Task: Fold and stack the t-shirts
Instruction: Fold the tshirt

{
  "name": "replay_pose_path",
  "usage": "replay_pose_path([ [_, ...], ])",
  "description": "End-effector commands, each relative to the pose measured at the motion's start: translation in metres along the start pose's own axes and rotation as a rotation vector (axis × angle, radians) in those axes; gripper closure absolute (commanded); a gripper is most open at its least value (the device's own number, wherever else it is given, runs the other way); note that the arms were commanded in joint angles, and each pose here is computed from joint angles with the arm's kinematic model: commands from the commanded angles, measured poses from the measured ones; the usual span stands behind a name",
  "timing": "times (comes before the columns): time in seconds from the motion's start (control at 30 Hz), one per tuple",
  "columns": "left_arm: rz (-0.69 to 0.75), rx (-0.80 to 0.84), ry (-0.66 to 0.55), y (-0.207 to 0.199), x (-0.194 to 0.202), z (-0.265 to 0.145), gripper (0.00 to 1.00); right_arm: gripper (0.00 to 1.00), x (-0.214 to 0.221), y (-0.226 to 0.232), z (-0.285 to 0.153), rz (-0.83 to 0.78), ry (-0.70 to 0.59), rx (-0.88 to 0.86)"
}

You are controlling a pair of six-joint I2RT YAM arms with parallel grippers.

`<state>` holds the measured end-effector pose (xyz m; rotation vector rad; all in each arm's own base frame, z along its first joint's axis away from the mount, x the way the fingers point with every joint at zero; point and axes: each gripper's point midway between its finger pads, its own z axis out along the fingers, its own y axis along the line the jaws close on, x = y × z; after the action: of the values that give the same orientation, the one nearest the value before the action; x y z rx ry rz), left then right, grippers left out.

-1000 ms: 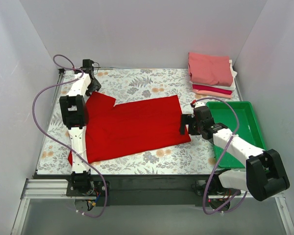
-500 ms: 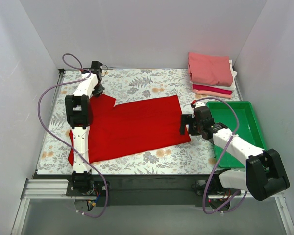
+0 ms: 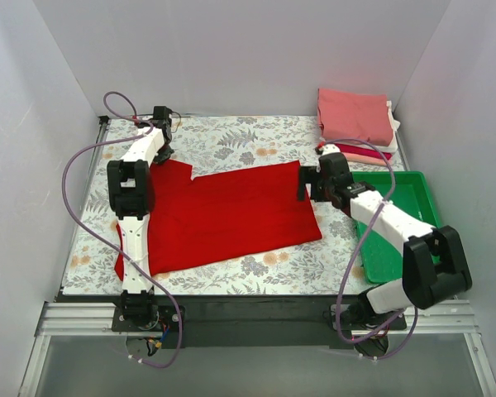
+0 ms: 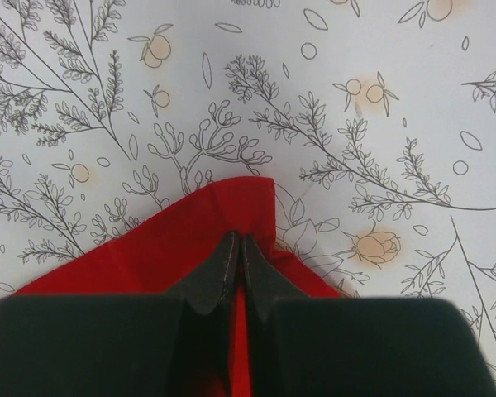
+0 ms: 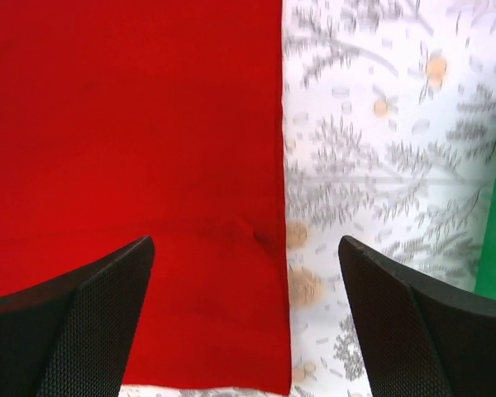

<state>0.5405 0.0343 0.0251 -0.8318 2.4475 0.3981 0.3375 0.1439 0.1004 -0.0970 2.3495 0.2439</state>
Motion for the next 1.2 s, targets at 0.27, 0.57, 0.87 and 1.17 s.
replay_pose_path([
  [0.27,-0.058,0.057,-0.18,0.005,-0.052,-0.038,1.0,0.02,-0.11,0.008,0.091,-0.005,-0.096,0.102],
  [0.57,-0.094,0.072,-0.181,0.01,-0.049,-0.049,1.0,0.17,-0.137,0.009,0.168,-0.036,-0.081,0.122],
  [0.87,-0.103,0.085,-0.191,0.014,-0.046,-0.055,1.0,0.45,-0.106,0.002,0.194,-0.035,-0.008,0.141],
  [1.17,-0.129,0.093,-0.175,0.022,-0.039,-0.067,1.0,0.76,-0.094,-0.004,0.187,-0.019,0.019,0.155],
])
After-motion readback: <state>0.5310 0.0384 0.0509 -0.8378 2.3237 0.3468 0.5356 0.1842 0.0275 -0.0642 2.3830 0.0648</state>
